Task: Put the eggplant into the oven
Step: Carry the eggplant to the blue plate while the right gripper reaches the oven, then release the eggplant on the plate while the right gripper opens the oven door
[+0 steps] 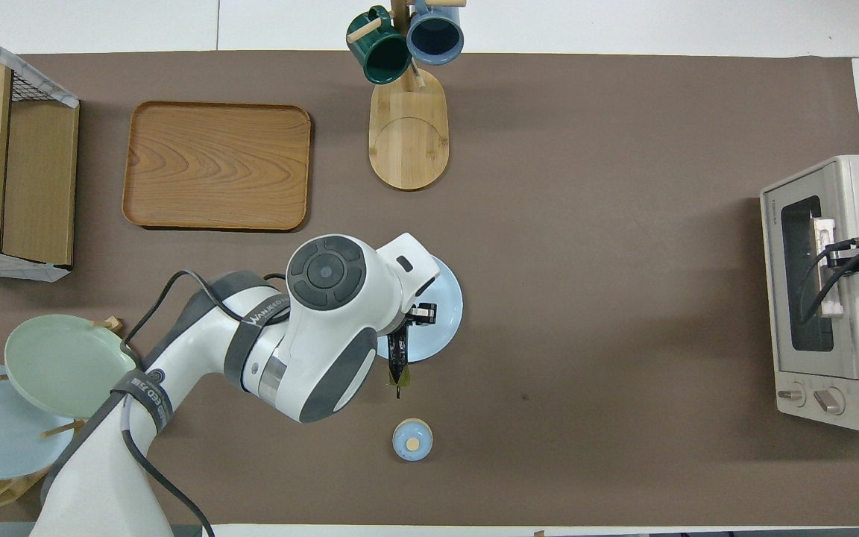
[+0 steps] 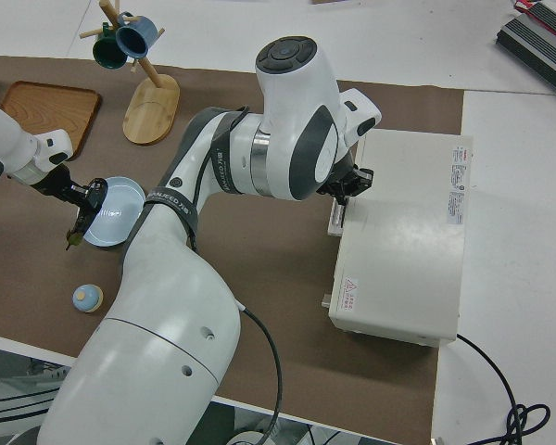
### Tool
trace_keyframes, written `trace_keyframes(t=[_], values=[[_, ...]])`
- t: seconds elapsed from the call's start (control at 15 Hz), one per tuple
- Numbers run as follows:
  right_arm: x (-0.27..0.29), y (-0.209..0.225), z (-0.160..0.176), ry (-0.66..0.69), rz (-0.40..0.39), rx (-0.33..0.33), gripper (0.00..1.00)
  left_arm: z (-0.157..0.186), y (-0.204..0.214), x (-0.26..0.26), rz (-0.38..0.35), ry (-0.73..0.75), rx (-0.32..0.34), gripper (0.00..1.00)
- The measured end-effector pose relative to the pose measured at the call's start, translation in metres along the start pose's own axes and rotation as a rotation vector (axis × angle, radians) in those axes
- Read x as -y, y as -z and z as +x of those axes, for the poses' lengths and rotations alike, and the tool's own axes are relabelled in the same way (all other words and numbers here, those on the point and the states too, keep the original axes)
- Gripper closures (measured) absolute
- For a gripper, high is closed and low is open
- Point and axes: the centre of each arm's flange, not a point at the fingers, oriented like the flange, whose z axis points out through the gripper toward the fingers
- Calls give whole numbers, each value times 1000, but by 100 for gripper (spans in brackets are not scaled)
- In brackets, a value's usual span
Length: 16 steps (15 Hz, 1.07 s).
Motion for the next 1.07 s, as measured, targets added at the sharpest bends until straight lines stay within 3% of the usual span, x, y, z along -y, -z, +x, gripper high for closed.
trace_keyframes(t=[0.6,0.87,1.07], values=[[17,-12,-2,32,3,-39,99,10,-27,6,-26,31,-67,65],[65,-26,3,69,79,-55,99,12,-34,5,-26,34,-68,65],[103,-55,17,82,103,-77,99,17,-27,6,-30,39,-77,40]])
